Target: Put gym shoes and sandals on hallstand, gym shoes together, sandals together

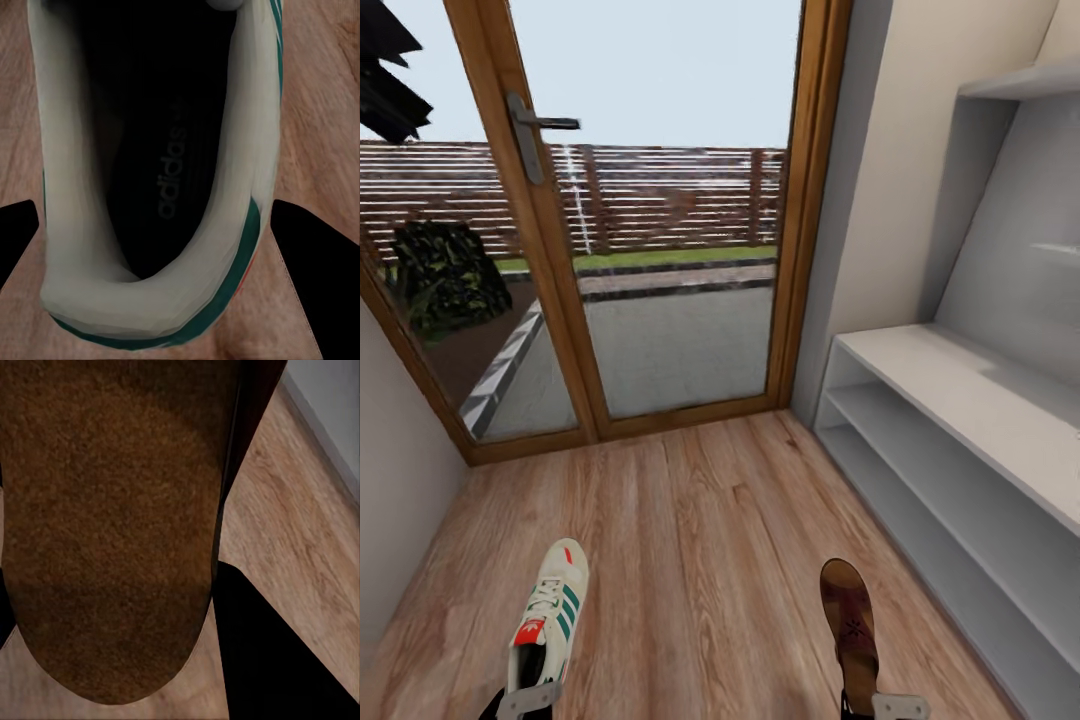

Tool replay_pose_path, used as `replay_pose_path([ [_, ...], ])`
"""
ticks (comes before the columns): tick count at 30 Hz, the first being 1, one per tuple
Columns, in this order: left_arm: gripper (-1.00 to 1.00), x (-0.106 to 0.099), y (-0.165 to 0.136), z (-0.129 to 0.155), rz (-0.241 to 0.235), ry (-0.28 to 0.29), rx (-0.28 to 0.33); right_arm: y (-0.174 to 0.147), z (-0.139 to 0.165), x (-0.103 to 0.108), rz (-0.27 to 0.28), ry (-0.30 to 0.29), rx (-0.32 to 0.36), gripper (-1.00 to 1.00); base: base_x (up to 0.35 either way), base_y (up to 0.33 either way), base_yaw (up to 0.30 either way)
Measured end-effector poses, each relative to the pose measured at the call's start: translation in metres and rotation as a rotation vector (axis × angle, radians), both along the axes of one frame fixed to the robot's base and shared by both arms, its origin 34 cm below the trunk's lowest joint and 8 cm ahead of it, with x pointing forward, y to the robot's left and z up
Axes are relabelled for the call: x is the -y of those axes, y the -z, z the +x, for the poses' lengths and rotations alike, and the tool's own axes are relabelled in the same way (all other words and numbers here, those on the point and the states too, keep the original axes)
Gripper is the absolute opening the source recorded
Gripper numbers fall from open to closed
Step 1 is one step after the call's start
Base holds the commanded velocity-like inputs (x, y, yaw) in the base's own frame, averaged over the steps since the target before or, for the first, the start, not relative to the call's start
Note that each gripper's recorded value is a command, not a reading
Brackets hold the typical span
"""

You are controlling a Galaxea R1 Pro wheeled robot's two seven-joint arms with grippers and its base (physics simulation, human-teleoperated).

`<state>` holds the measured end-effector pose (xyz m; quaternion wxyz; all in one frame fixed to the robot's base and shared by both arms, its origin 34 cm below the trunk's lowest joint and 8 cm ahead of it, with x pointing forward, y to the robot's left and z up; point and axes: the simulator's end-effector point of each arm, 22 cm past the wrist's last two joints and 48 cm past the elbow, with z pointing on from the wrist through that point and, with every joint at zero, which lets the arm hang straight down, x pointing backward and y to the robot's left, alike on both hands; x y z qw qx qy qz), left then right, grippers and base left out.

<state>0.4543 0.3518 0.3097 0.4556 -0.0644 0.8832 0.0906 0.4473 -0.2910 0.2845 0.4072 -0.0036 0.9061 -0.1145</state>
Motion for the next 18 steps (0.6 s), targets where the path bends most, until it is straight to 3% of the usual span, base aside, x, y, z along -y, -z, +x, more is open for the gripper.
replay_pose_path([
  [9, -1.00, 0.0000, 0.0001, 0.0000, 0.000, 0.000, 0.000, 0.0000, 0.0000, -0.0001, 0.000, 0.000, 0.000, -1.00, 0.212, 0.159, -0.269],
  [18, -1.00, 0.0001, 0.0003, -0.0001, 0.000, 0.000, -0.001, 0.0002, 0.0000, 0.0000, 0.000, 0.000, 0.000, -1.00, 0.019, 0.006, -0.279],
])
